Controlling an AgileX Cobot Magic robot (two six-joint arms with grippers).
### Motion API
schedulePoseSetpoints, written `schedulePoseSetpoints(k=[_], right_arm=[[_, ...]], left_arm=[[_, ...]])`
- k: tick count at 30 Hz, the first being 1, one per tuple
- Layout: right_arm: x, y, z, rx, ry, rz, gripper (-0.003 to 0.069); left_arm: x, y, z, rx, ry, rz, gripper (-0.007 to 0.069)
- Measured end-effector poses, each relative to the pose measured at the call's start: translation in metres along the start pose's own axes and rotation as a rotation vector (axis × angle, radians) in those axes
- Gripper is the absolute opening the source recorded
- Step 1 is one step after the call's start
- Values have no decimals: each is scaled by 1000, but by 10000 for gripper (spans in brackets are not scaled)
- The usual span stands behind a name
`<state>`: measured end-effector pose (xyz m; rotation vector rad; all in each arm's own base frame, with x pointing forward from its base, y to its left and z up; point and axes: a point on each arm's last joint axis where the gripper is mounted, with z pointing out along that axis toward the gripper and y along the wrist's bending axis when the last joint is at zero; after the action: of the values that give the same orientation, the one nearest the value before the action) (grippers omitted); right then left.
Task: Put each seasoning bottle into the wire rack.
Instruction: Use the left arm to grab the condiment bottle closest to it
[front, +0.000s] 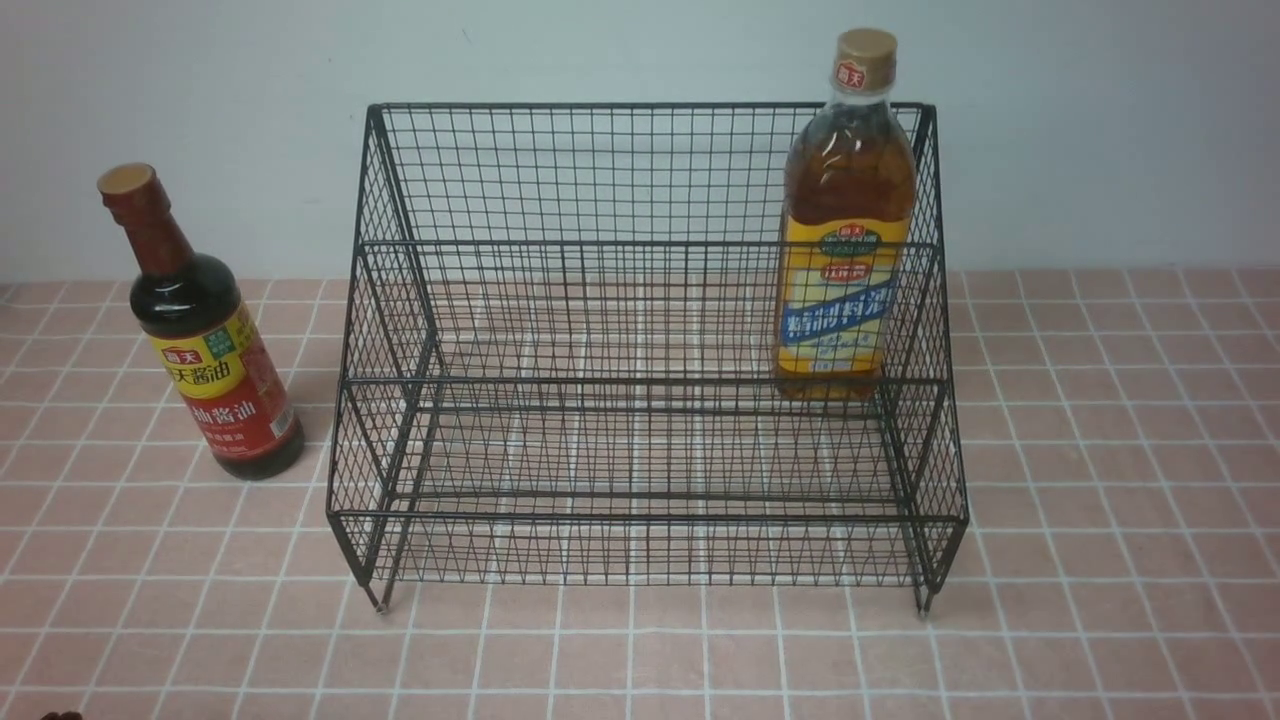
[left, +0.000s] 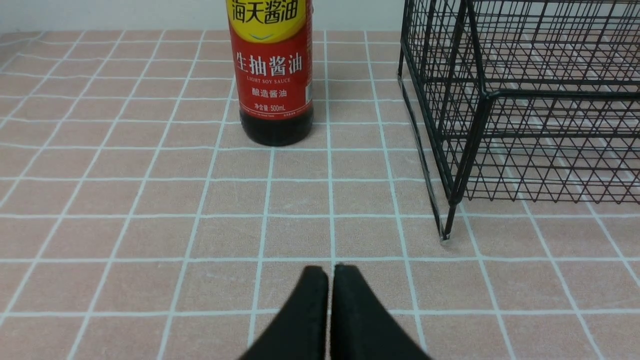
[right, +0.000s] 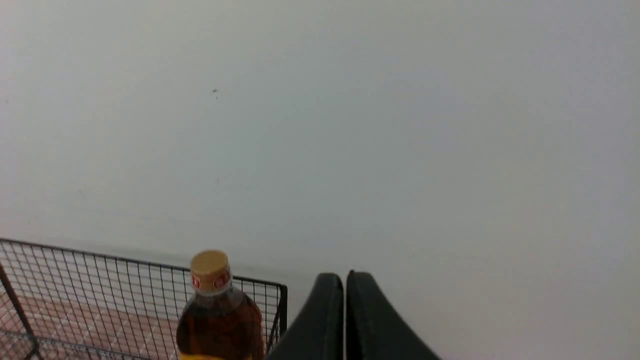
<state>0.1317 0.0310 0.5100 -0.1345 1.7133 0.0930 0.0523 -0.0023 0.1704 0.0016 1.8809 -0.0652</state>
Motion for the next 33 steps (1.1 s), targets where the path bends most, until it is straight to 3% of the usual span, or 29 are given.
schedulePoseSetpoints(k=[6, 13, 15, 20, 33], right_arm=[[71, -7, -41, -67, -46, 43, -12], [178, 6, -45, -259, -160, 230, -13], [191, 8, -42, -304, -190, 256, -13], [238, 10, -26, -295, -252, 365, -13], [248, 8, -23, -261, -308, 261, -13]], left_arm=[[0, 0, 0, 0, 0, 0, -6], [0, 0, 0, 0, 0, 0, -6], [0, 0, 0, 0, 0, 0, -6], [0, 0, 0, 0, 0, 0, -6], [0, 0, 0, 0, 0, 0, -6]])
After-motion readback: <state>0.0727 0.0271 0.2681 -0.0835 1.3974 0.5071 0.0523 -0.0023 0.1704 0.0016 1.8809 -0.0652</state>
